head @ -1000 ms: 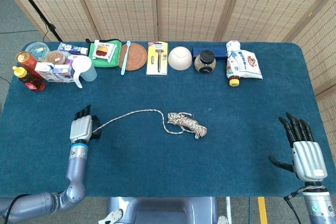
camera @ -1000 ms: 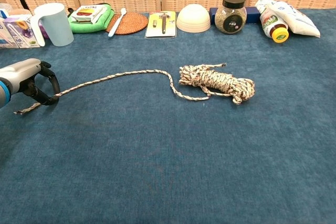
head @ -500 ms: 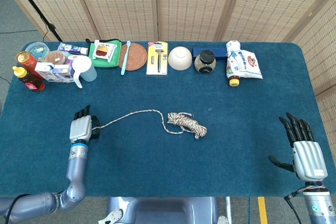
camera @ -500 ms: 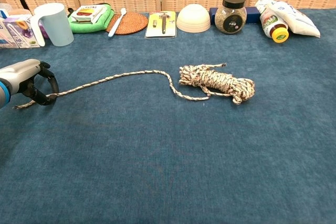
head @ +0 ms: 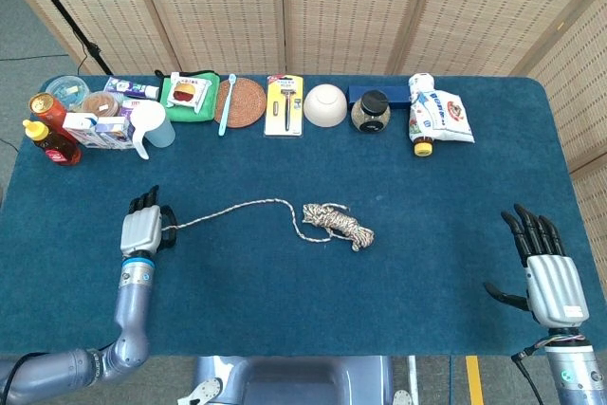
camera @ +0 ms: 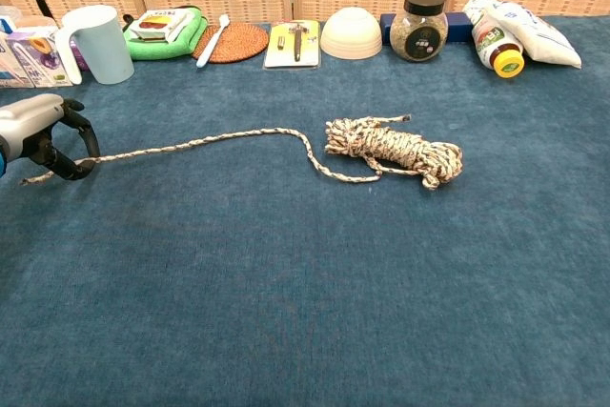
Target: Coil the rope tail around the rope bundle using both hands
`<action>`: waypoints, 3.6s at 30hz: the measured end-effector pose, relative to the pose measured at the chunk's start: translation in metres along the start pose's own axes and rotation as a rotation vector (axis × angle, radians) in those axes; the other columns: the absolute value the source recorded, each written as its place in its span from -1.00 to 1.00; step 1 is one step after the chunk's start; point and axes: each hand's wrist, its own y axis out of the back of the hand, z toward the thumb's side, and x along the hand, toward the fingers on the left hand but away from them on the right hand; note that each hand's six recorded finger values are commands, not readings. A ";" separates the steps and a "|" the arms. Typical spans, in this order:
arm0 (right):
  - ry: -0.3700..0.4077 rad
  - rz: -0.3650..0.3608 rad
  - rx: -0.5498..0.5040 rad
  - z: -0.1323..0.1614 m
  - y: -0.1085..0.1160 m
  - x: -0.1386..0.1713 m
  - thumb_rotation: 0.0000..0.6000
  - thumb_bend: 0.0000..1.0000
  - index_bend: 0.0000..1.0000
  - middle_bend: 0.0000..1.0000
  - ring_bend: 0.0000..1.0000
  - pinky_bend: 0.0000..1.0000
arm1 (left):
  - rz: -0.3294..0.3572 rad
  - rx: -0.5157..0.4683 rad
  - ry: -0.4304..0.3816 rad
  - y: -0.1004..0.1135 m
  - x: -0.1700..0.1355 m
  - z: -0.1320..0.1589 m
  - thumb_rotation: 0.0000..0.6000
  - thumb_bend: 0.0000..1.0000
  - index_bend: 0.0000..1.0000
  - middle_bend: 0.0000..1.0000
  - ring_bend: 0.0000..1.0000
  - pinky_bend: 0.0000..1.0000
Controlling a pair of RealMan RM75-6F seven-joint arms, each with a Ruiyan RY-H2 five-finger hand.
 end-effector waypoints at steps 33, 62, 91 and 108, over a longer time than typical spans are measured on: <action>0.133 0.446 -0.132 0.128 -0.088 -0.111 1.00 -1.00 -1.00 -1.00 -1.00 -1.00 | 0.175 -0.015 -0.218 0.115 -0.025 0.069 1.00 -0.10 0.13 -1.00 -1.00 -1.00; 0.024 0.542 -0.013 0.174 -0.173 -0.153 1.00 -1.00 -0.80 -0.95 -1.00 -1.00 | 0.240 -0.058 -0.247 0.149 -0.043 0.054 1.00 -0.10 0.13 -1.00 -1.00 -1.00; 0.042 0.470 0.021 0.167 -0.189 -0.159 1.00 -1.00 -0.24 -0.30 -0.42 0.04 | 0.252 -0.069 -0.236 0.158 -0.044 0.044 1.00 -0.10 0.13 -1.00 -1.00 -1.00; 0.094 0.417 0.020 0.170 -0.187 -0.160 1.00 -0.39 0.07 0.01 -0.13 0.26 | 0.243 -0.088 -0.271 0.157 -0.051 0.053 1.00 -0.10 0.13 -1.00 -1.00 -1.00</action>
